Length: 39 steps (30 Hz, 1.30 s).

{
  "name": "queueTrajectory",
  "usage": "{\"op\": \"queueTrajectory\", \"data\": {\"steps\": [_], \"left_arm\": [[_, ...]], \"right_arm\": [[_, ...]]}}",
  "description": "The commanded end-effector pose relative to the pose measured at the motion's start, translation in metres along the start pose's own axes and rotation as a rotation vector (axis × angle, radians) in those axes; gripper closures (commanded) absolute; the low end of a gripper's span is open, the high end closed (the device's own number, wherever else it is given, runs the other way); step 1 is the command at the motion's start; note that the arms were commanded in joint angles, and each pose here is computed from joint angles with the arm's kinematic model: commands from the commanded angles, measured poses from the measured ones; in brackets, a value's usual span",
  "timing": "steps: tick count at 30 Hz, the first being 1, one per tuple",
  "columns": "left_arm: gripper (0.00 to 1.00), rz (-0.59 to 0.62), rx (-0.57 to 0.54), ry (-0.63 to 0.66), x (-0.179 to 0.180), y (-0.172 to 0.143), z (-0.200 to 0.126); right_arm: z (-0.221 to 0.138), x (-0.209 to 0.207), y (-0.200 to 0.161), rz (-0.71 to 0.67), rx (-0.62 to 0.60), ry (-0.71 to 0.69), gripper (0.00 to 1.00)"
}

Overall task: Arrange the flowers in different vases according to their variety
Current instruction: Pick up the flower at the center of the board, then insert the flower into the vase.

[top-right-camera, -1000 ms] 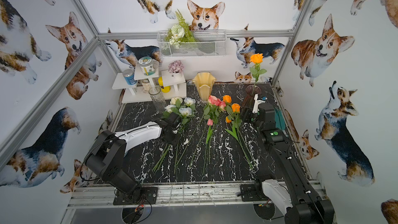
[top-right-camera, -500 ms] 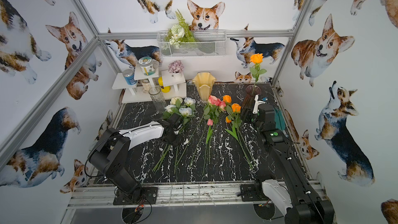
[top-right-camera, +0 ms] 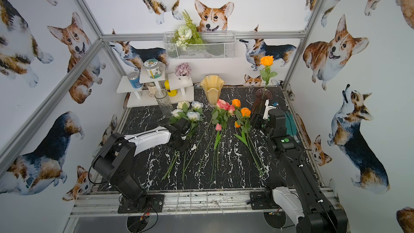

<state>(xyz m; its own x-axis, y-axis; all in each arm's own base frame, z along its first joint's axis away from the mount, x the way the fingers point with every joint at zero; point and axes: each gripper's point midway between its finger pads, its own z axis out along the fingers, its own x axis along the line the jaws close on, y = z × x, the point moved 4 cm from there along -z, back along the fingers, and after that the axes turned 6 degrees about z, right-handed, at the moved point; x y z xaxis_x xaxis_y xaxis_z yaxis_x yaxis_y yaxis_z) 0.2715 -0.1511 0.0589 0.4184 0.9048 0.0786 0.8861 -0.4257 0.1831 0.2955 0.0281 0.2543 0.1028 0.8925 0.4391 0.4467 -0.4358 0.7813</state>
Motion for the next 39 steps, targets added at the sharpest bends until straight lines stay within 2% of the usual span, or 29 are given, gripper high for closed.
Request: {"op": "queueTrajectory", "data": {"steps": [1,16,28,33,39], "left_arm": [[1.00,-0.015,-0.055,0.024,0.003,0.007,-0.009],[1.00,-0.049,-0.364,0.045,0.011,0.030,-0.089],[1.00,-0.042,-0.942,0.101,0.028,0.049,-0.212],[1.00,-0.032,-1.113,0.195,0.042,0.060,-0.262],[1.00,-0.052,-1.243,0.294,0.078,0.085,-0.304]], "right_arm": [[-0.001,0.002,0.002,0.009,-0.017,0.012,0.30],[-0.001,0.002,0.000,0.020,-0.017,0.022,0.30],[-0.002,0.006,-0.005,0.031,-0.013,0.069,0.29],[-0.006,0.009,-0.001,0.027,-0.028,0.086,0.28],[-0.008,0.014,0.002,0.036,-0.040,0.110,0.28]]}}
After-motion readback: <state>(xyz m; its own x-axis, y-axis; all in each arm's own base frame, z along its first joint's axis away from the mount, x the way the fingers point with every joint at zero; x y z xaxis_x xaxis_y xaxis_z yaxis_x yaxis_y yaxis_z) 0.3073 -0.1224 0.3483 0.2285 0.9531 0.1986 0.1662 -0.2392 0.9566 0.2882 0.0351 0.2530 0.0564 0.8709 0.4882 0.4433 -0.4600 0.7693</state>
